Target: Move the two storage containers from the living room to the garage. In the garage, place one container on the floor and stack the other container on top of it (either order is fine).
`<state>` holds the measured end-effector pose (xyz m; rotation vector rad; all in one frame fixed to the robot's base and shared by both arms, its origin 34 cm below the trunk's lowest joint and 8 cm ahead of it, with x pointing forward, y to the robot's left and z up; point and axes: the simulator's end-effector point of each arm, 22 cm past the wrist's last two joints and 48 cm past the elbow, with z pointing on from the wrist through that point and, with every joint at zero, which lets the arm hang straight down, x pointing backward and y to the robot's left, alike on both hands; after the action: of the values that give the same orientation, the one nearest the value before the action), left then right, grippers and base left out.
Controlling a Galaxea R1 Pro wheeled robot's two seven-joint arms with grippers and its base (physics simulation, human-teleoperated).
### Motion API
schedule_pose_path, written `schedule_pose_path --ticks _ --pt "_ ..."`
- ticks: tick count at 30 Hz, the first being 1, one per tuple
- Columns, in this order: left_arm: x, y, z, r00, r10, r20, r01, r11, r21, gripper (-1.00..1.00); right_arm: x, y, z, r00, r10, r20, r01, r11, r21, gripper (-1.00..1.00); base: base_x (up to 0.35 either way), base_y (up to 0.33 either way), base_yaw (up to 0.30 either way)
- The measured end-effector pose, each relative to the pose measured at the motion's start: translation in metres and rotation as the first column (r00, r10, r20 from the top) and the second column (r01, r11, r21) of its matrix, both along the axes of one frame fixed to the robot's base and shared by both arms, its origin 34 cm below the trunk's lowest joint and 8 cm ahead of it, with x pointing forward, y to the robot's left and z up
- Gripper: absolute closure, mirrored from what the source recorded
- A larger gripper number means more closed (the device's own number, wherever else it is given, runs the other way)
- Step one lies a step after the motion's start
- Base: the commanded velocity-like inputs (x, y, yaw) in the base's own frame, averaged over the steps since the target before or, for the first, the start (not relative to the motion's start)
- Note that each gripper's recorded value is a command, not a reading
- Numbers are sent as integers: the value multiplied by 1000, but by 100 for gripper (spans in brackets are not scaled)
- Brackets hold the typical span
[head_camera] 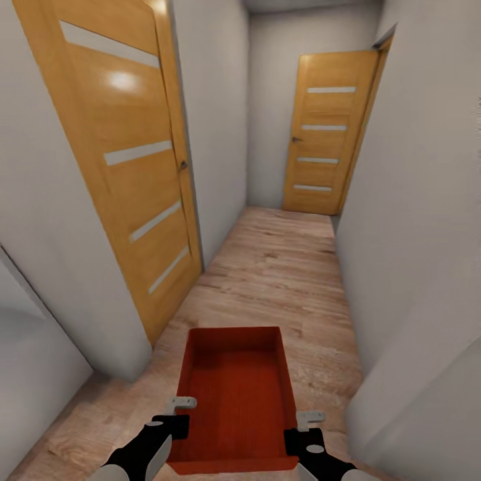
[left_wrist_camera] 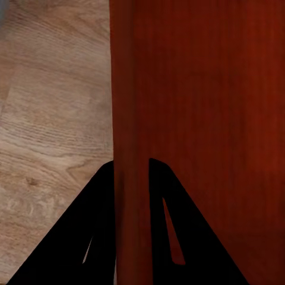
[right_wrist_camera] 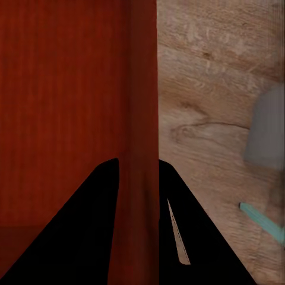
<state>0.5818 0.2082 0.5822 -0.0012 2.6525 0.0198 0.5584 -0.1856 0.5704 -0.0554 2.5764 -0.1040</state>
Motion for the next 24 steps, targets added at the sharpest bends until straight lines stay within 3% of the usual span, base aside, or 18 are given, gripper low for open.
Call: schedule_pose_path --ticks 24 --pt "0 0 0 1000 1 -1 -1 1000 0 100 0 0 0 1000 1 -1 -1 1000 0 100 324 0 -19"
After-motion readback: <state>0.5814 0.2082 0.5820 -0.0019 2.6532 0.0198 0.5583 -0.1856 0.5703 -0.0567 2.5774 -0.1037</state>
